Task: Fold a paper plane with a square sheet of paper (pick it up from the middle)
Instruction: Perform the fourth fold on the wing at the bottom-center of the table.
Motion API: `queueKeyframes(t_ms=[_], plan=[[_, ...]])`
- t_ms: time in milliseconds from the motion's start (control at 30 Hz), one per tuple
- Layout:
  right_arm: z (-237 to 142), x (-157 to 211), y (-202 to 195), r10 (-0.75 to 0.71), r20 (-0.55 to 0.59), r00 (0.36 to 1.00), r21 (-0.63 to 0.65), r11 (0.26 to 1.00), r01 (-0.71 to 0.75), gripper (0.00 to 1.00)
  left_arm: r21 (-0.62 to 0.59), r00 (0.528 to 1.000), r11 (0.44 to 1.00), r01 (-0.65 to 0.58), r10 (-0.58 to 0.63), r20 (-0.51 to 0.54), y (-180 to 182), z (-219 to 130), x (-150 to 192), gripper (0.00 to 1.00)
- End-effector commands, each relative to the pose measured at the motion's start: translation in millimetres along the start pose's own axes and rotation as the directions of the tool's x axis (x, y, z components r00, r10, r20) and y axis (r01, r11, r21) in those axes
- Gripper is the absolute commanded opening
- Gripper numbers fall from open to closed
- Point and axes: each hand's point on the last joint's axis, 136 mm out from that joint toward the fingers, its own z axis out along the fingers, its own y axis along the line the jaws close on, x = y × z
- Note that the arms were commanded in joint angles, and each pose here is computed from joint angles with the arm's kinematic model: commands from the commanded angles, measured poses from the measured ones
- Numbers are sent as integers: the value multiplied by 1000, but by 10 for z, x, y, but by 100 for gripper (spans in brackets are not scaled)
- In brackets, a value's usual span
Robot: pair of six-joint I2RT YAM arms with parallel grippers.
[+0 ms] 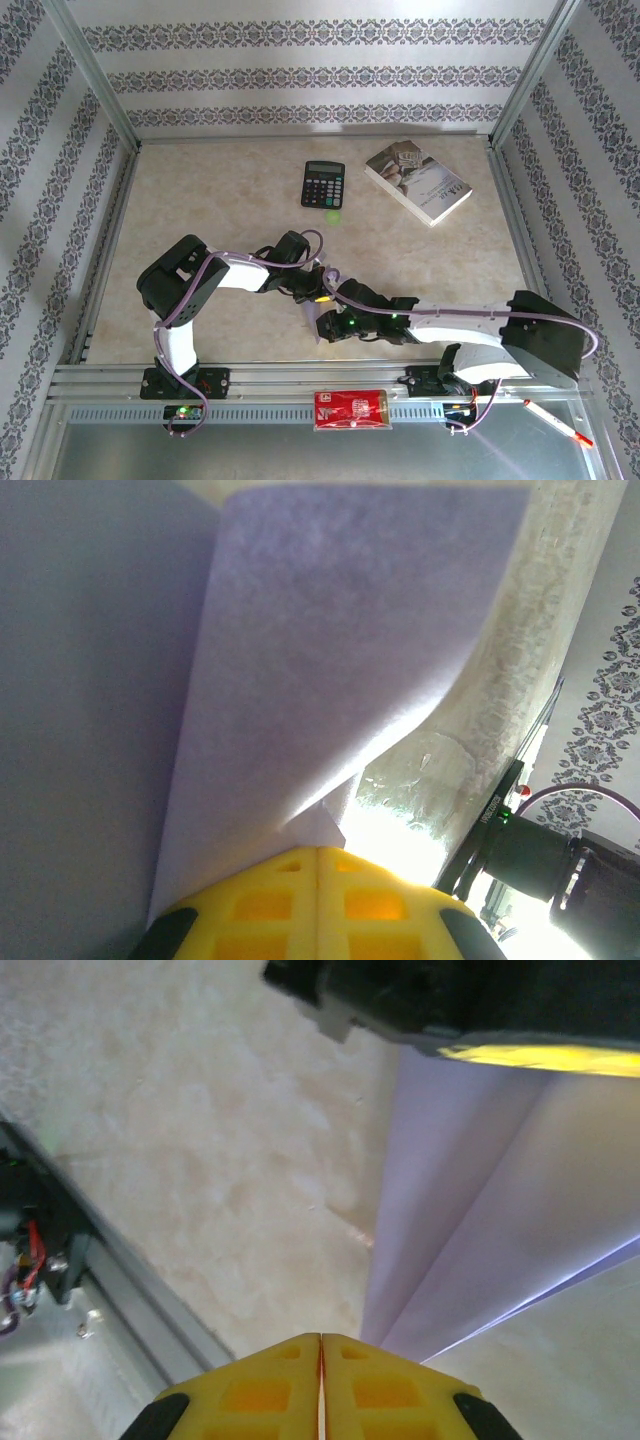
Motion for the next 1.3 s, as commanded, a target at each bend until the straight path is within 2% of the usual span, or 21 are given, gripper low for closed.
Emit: queueKeyframes(t_ms=[0, 200, 500, 633, 1000, 1267], plan=[[69, -199, 34, -19, 43, 999, 22, 1000, 18, 9, -247, 989, 958, 147, -151, 5, 788, 30, 180, 0], [203, -187, -78, -12, 14, 1000, 59, 998, 11, 9, -246, 989, 958, 146, -151, 0, 782, 31, 185, 0], [268, 259, -336, 52, -78, 996, 114, 993, -43, 8, -241, 990, 960, 141, -144, 4, 732, 17, 157, 0], [188, 350, -489, 71, -72, 995, 149, 987, -60, 8, -240, 989, 959, 149, -149, 18, 720, -12, 151, 0], [4, 225, -702, 96, -27, 995, 183, 979, -89, 8, -227, 987, 961, 157, -148, 55, 645, -112, 117, 0], [-25, 204, -692, 80, -56, 995, 156, 985, -70, 8, -228, 985, 959, 167, -150, 90, 642, -152, 76, 0]])
